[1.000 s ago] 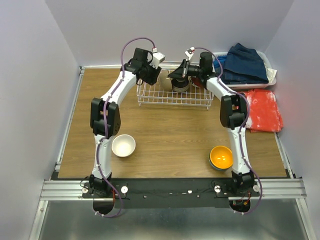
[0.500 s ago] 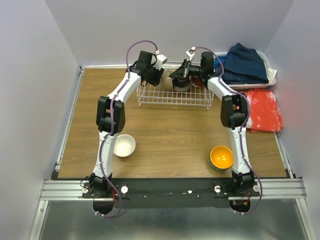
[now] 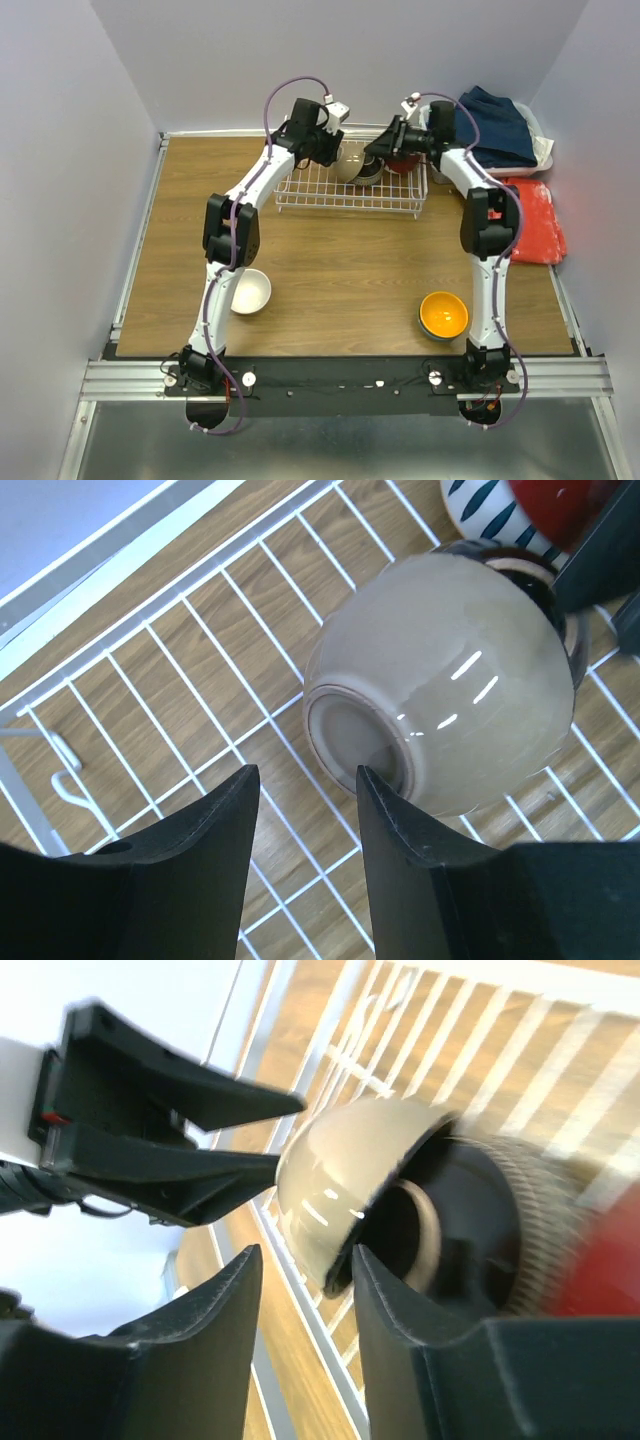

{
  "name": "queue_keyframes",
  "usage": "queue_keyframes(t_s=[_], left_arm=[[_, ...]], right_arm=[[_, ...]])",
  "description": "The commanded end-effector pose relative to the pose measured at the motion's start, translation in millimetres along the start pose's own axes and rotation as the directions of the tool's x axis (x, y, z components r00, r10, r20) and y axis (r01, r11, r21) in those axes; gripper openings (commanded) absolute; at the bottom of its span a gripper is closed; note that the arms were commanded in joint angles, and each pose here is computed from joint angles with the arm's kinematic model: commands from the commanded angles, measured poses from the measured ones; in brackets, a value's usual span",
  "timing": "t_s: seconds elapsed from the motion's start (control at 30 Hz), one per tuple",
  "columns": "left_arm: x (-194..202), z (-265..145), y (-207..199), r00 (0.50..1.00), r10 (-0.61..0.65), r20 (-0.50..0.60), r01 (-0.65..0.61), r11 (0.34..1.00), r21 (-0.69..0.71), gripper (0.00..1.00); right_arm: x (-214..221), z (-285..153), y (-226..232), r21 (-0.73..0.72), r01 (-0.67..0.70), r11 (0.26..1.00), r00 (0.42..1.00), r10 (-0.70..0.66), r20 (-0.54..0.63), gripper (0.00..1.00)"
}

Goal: Load the bowls into the dish rack

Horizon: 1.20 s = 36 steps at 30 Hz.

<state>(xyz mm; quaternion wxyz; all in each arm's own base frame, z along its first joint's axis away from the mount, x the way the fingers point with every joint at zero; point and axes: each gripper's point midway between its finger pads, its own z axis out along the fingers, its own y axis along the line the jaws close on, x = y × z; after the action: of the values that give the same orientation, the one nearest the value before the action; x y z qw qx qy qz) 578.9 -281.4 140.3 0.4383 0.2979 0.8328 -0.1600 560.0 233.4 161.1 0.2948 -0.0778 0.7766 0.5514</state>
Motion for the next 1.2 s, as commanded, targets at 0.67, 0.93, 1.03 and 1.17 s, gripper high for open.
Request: queue_keyframes(t_s=[0.67, 0.93, 1.03, 1.17], left_arm=[[-19, 40, -93, 0.997, -0.003, 0.072, -0.009, 0.987, 0.160, 0.56], [-22, 41, -107, 0.997, 0.001, 0.077, -0.015, 0.984, 0.180, 0.57], [-19, 42, -108, 0.998, 0.003, 0.070, -0.015, 0.983, 0.183, 0.58], [-12, 46, -119, 0.999, -0.010, 0.053, -0.002, 0.976, 0.218, 0.59]], right_arm=[[-37, -88, 20, 0.299, 0.222, 0.928, 0.966, -0.251, 0.061, 0.50], [-32, -99, 23, 0.319, 0.225, 0.921, 0.965, -0.256, 0.060, 0.50], [-31, -101, 24, 0.325, 0.228, 0.918, 0.964, -0.260, 0.058, 0.50], [-31, -105, 24, 0.340, 0.230, 0.912, 0.963, -0.265, 0.058, 0.50]])
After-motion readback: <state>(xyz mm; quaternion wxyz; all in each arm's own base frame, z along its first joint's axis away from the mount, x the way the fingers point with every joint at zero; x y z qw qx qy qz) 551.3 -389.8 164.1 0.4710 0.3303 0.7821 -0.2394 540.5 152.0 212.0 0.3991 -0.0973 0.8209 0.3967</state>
